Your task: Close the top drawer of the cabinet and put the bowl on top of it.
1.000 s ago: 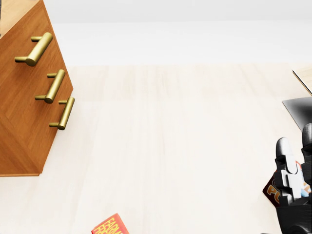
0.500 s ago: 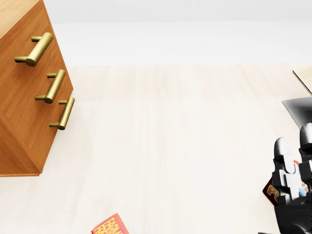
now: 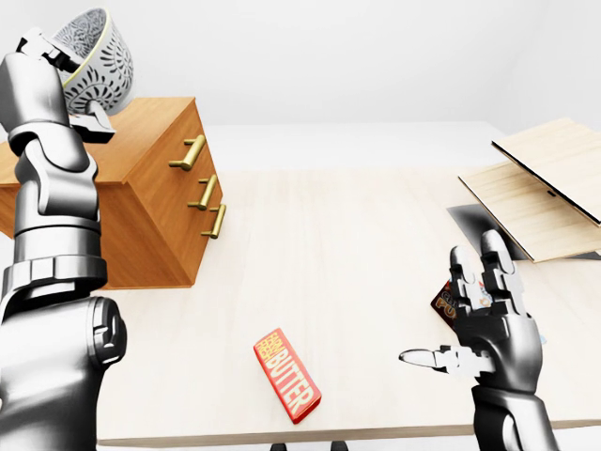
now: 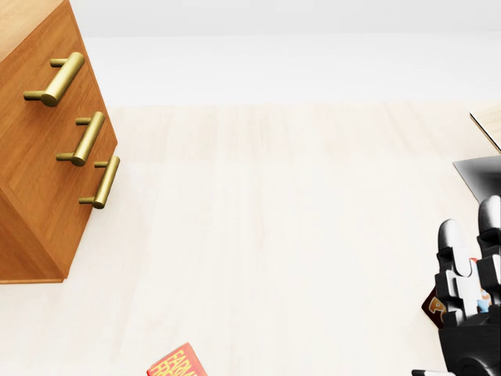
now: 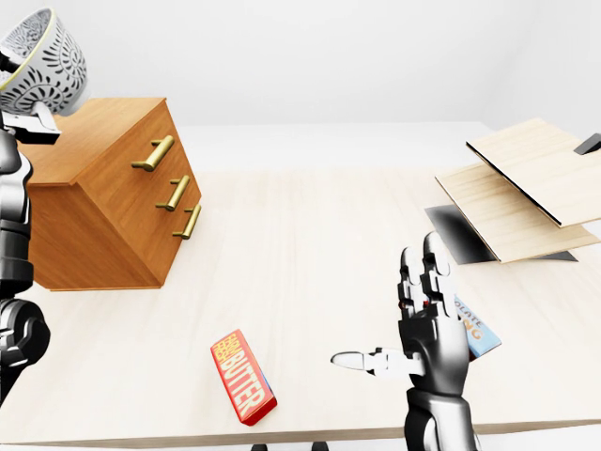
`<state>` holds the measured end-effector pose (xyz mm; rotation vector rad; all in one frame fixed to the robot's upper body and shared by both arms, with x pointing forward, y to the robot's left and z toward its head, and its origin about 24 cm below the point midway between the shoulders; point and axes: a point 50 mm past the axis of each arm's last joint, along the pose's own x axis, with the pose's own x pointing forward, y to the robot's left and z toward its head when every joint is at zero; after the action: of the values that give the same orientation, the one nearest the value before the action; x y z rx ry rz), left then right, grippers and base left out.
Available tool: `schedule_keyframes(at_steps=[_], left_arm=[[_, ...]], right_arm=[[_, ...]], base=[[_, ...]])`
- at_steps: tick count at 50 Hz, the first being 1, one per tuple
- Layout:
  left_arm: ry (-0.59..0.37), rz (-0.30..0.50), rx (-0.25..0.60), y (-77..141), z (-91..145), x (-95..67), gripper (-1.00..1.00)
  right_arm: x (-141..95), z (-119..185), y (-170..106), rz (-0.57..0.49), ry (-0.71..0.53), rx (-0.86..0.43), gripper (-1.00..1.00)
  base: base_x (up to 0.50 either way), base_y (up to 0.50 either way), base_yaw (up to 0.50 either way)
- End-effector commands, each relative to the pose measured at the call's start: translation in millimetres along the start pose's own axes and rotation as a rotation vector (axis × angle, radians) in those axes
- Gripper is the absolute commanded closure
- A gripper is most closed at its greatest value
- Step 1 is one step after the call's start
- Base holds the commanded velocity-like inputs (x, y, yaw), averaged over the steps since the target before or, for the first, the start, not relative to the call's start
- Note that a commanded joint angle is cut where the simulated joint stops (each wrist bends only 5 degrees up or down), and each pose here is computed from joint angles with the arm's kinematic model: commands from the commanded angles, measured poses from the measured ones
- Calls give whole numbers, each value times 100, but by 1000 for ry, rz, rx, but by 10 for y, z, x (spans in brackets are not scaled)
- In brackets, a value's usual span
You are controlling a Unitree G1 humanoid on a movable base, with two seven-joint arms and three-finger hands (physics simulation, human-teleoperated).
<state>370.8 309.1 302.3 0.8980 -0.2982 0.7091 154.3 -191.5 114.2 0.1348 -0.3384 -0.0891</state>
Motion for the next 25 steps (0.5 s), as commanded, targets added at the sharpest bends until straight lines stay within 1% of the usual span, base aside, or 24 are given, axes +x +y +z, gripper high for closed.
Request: schedule_keyframes(at_steps=[1, 15, 25], left_arm=[[96, 52, -1, -8, -117, 62, 100], [186, 43, 13, -180, -247, 12, 100], [200, 20, 33, -275, -270, -25, 100]], right_arm=[[1, -4, 5, 2, 1, -2, -100], [2, -20, 20, 4, 3, -6, -100], [4, -29, 33, 9, 6, -8, -100]], base=[[0, 0, 0], [0, 0, 0], [0, 0, 0]])
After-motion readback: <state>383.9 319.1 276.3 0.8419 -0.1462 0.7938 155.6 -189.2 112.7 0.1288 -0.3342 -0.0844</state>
